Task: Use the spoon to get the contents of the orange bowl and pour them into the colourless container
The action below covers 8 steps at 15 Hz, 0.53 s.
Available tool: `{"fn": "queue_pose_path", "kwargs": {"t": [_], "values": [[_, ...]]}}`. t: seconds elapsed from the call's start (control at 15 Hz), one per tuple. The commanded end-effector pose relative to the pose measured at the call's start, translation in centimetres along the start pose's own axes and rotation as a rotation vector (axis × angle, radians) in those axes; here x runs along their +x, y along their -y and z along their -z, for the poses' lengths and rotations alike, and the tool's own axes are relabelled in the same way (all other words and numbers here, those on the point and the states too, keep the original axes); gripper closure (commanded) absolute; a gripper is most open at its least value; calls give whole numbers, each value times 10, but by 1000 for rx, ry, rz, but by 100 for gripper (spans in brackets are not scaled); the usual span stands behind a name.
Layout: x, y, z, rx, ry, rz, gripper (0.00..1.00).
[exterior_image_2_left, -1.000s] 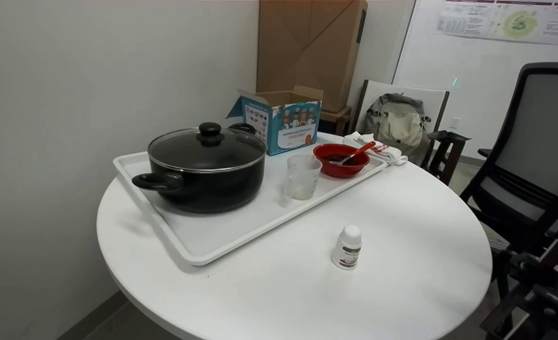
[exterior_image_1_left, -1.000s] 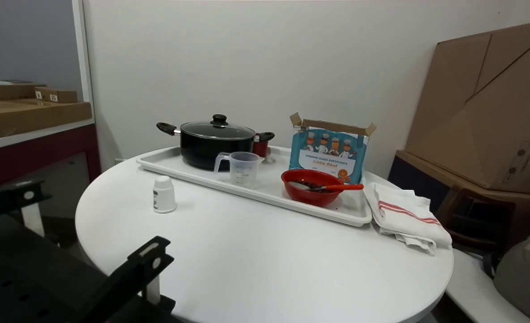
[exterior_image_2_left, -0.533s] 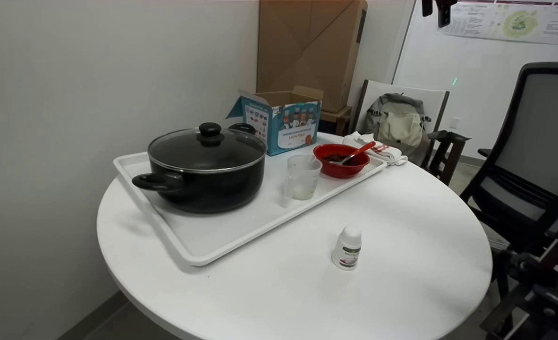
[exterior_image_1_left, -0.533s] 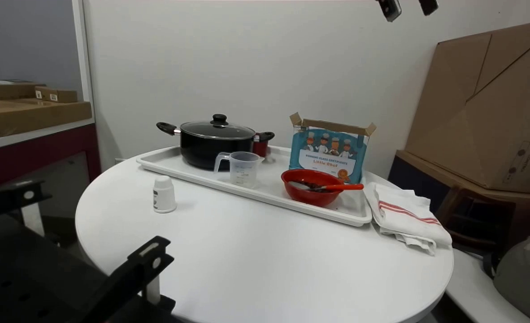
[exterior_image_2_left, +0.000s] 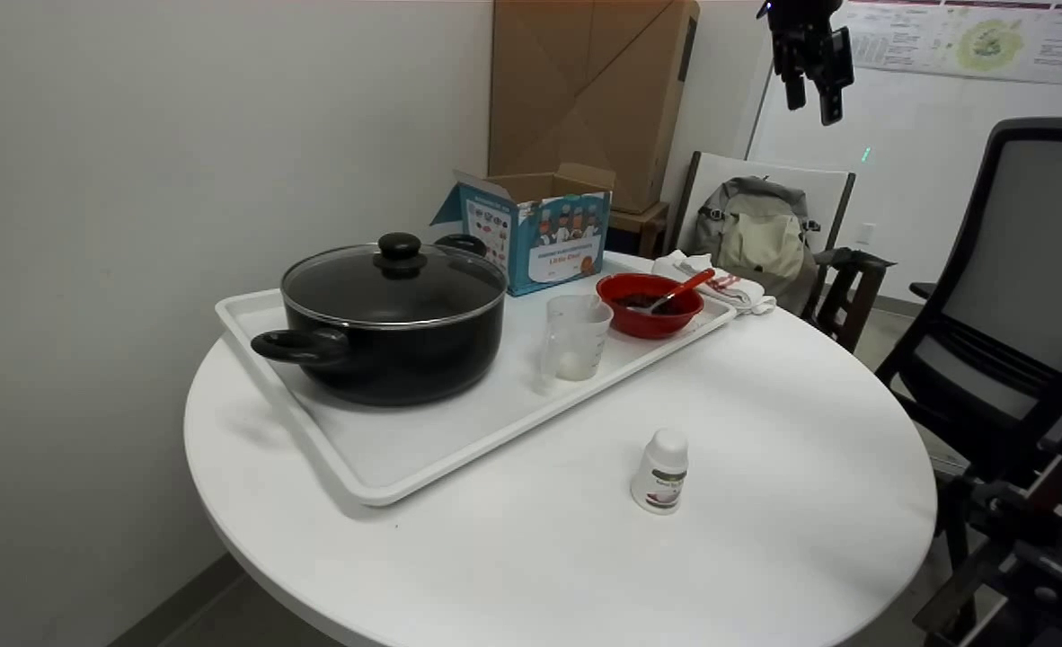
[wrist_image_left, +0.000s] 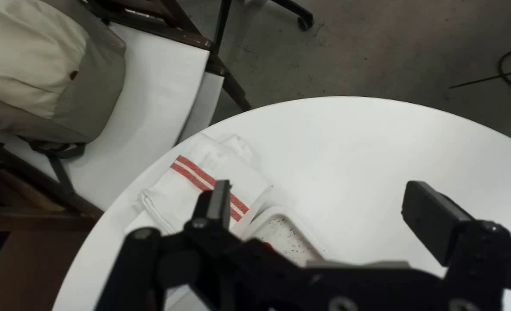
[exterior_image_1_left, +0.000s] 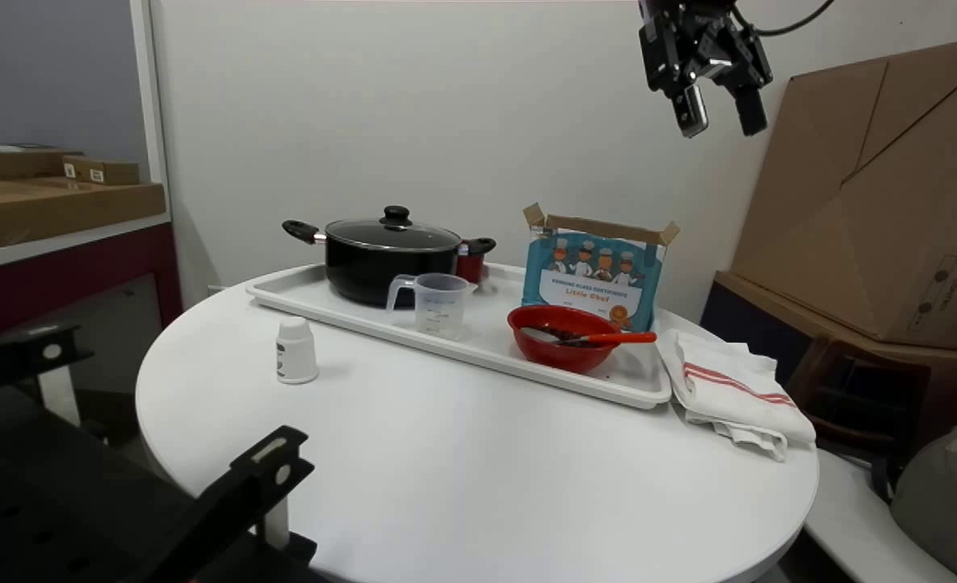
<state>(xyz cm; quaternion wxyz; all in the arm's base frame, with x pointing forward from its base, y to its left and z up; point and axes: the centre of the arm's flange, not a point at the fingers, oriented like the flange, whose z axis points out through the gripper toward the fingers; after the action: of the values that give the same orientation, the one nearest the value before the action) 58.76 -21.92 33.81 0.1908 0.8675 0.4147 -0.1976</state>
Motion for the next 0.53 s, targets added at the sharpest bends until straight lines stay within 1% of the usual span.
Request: {"fn": "queue_pose_path", "kwargs": {"t": [0.0,0.27,0.47], "values": [[15,-9,-30,45,15,49,0],[37,-3,-56,62,40,82,0],[63,-5,-60,53,31,97,0]]}}
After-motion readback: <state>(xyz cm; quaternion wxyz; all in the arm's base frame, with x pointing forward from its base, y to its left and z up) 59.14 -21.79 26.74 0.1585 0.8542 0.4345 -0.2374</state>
